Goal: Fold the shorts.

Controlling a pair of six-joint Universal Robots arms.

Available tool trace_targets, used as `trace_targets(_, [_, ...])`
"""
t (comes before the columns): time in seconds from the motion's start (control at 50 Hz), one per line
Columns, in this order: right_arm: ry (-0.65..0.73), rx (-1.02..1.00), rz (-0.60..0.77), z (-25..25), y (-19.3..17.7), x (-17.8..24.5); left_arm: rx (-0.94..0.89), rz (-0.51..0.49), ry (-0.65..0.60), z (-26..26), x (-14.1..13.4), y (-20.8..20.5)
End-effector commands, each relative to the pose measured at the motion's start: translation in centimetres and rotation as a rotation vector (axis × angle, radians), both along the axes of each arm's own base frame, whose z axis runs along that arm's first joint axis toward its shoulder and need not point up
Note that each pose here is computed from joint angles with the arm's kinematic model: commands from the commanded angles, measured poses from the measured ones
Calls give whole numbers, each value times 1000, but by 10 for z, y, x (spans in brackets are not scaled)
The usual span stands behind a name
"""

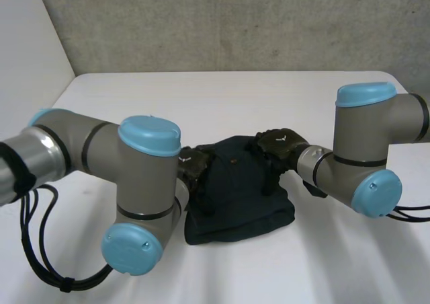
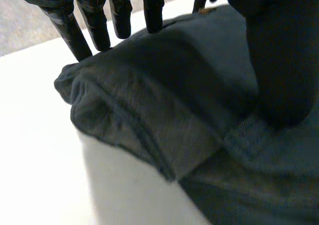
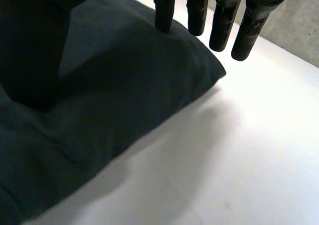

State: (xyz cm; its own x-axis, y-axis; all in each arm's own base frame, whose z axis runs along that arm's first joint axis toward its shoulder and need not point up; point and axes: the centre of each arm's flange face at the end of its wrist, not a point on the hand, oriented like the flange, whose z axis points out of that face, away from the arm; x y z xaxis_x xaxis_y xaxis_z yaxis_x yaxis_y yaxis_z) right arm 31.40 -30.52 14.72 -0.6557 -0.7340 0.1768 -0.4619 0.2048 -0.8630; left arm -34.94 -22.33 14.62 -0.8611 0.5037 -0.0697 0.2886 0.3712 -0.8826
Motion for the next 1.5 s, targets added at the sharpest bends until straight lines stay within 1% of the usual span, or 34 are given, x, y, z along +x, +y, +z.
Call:
trace_targets(0.02, [65,-27,26,-10,2,-2,-18,-22,-123,-17,7,-17])
trace_targets(0.12, [59,-37,29,-12,3,-2,-45,-40,-166,-18,12,-25])
trace_targets(0.24, [29,-94,25,-4,4,-1,-74,-64,-137,-4,8,-23])
trace_targets(0.34, [-24,-180,11,21,5,-1,-145,-117,-50,40,4,-16])
trace_targets(0.44, [-135,-279,-84,68,4,-9,-216,-139,27,85,10,-9])
trace_targets(0.48, [-197,-335,-159,100,6,-17,-270,-119,64,112,20,-9])
trace_targets(0.52, [-229,-367,-201,118,7,-22,-318,-93,92,134,30,-11])
trace_targets(0.54, [-259,-401,-251,136,8,-29,-334,-78,102,142,35,-12])
trace_targets(0.56, [-269,-423,-277,146,9,-34,-376,-46,131,162,46,-14])
trace_targets(0.62, [-273,-467,-361,172,12,-51,-410,2,173,187,62,-13])
trace_targets(0.64, [-268,-468,-379,177,14,-55,-411,33,191,200,73,-11])
trace_targets(0.7, [-246,-441,-419,189,17,-66,-378,84,199,214,92,-8])
trace_targets(0.78, [-221,-393,-429,190,22,-73,-357,119,199,222,104,-8])
trace_targets(0.9, [-224,-400,-427,194,27,-74,-368,128,215,228,108,-3])
trace_targets(1.5, [-211,-388,-417,190,31,-74,-340,126,198,219,109,-2])
